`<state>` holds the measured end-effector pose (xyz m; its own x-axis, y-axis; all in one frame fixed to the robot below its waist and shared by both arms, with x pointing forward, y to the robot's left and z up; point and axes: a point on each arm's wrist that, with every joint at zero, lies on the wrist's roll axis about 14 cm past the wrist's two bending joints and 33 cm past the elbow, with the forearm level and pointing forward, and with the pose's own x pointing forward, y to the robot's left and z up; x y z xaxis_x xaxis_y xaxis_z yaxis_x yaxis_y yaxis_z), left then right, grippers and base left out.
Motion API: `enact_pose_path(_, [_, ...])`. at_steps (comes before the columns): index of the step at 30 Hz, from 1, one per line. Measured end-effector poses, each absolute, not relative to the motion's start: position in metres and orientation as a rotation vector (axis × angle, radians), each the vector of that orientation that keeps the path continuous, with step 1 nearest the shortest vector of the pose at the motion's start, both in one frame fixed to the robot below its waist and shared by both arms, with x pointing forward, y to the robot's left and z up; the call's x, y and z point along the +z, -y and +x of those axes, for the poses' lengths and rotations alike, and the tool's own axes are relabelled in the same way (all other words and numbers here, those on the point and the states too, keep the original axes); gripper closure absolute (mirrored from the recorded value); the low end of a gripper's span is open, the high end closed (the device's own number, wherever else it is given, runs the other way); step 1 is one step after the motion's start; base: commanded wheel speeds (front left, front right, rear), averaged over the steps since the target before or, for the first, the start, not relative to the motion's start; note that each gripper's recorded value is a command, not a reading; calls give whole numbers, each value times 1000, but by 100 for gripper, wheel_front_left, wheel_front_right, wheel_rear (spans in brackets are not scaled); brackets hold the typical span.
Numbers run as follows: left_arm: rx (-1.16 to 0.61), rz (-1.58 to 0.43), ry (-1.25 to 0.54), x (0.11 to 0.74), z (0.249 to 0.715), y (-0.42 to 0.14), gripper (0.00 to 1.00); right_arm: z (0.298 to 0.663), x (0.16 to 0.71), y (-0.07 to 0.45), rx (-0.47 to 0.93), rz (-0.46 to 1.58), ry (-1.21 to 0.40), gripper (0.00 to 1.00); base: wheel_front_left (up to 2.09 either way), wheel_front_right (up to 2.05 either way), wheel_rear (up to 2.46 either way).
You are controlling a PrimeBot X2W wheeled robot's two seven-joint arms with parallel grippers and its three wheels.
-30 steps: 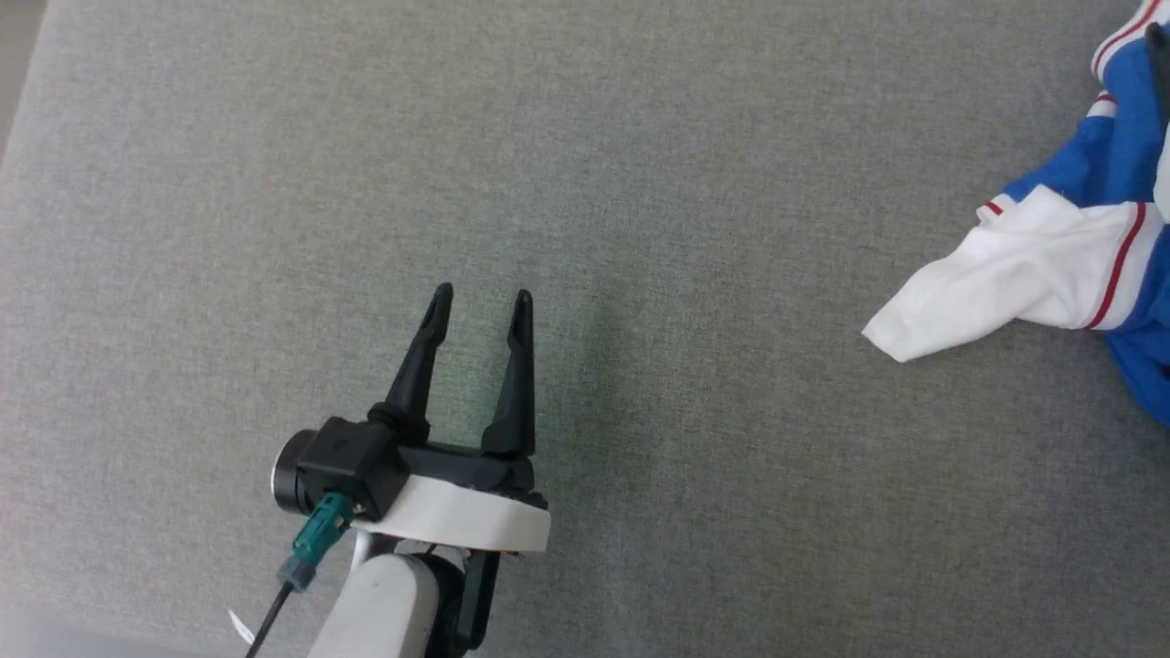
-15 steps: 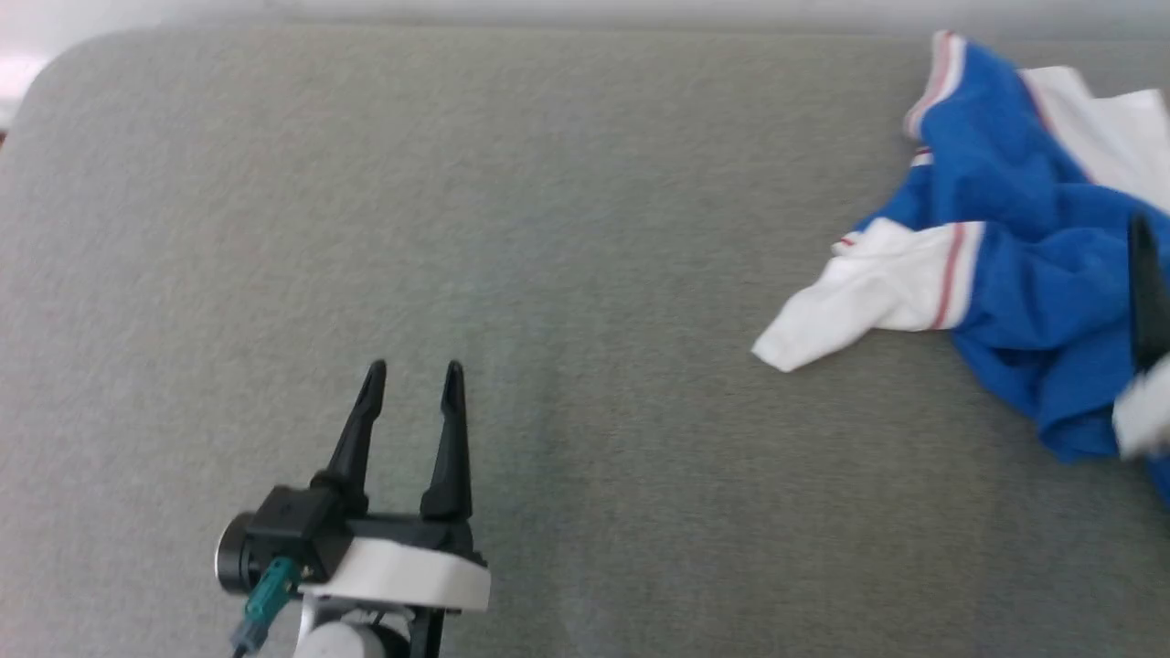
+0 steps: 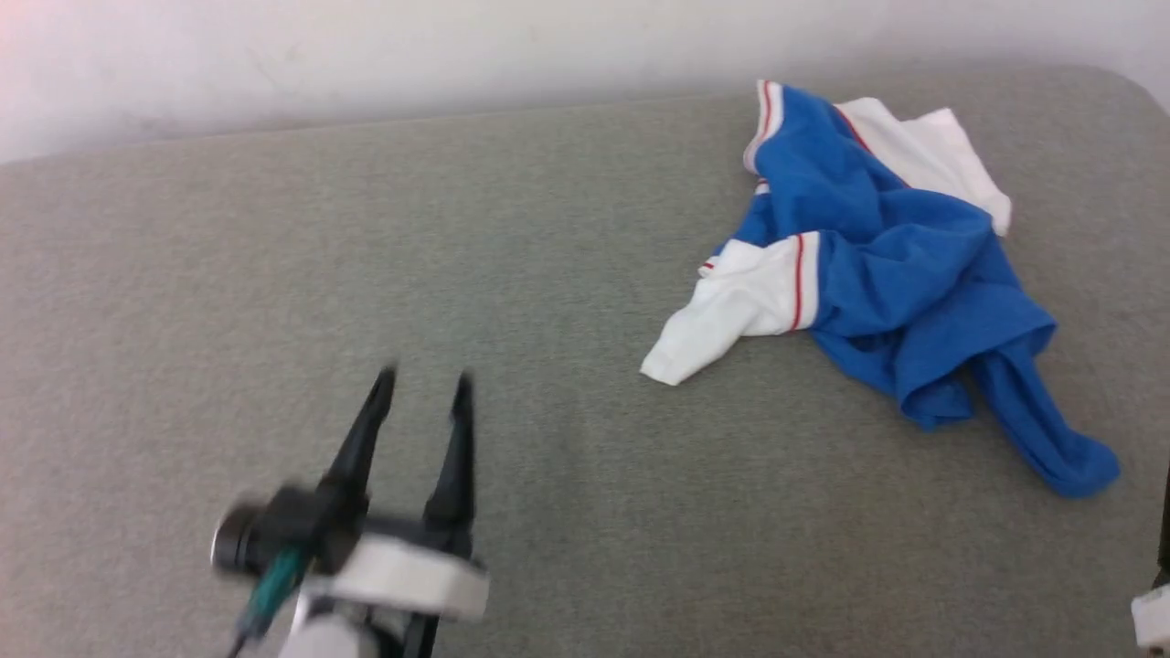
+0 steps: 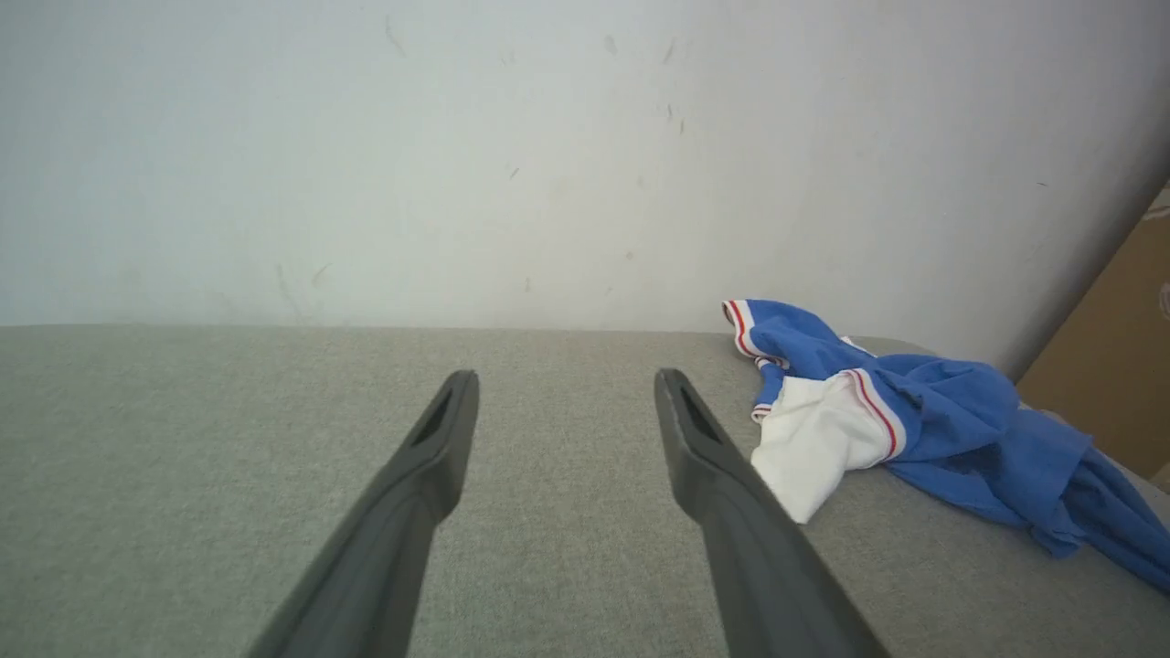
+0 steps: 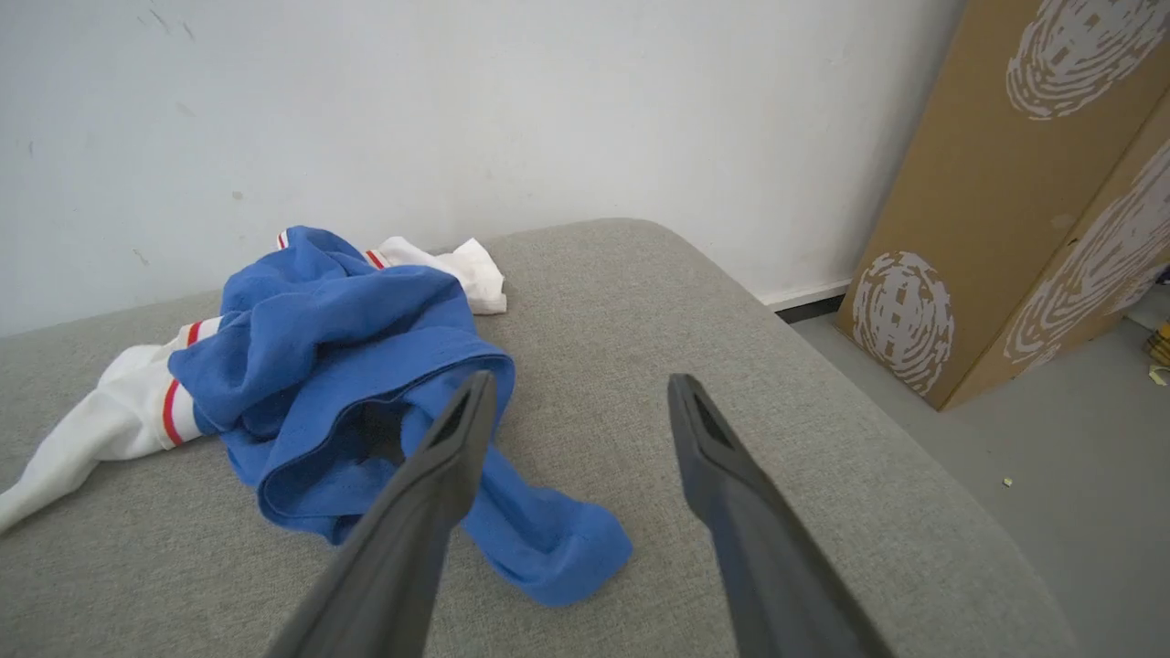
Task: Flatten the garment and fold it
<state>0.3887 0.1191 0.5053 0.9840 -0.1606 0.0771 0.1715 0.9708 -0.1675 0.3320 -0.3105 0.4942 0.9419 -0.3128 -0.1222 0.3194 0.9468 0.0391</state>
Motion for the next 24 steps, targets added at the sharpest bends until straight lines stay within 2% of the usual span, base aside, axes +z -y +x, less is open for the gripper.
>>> enact_pose_path(5, [-407,-117,152,550,436,-58,0,339,506,317,-343,51,-73,0,0,0,0])
enact_pose_path(10, [-590,-16,100,562,484,0,0,352,499,317,-341,45,-90,0,0,0,0])
enact_pose_path(18, [-708,115,-146,507,538,45,0,376,471,306,-310,48,-162,0,0,0,0])
enact_pose_path(24, [-758,129,-325,452,549,64,0,371,453,316,-346,36,-219,0,0,0,0])
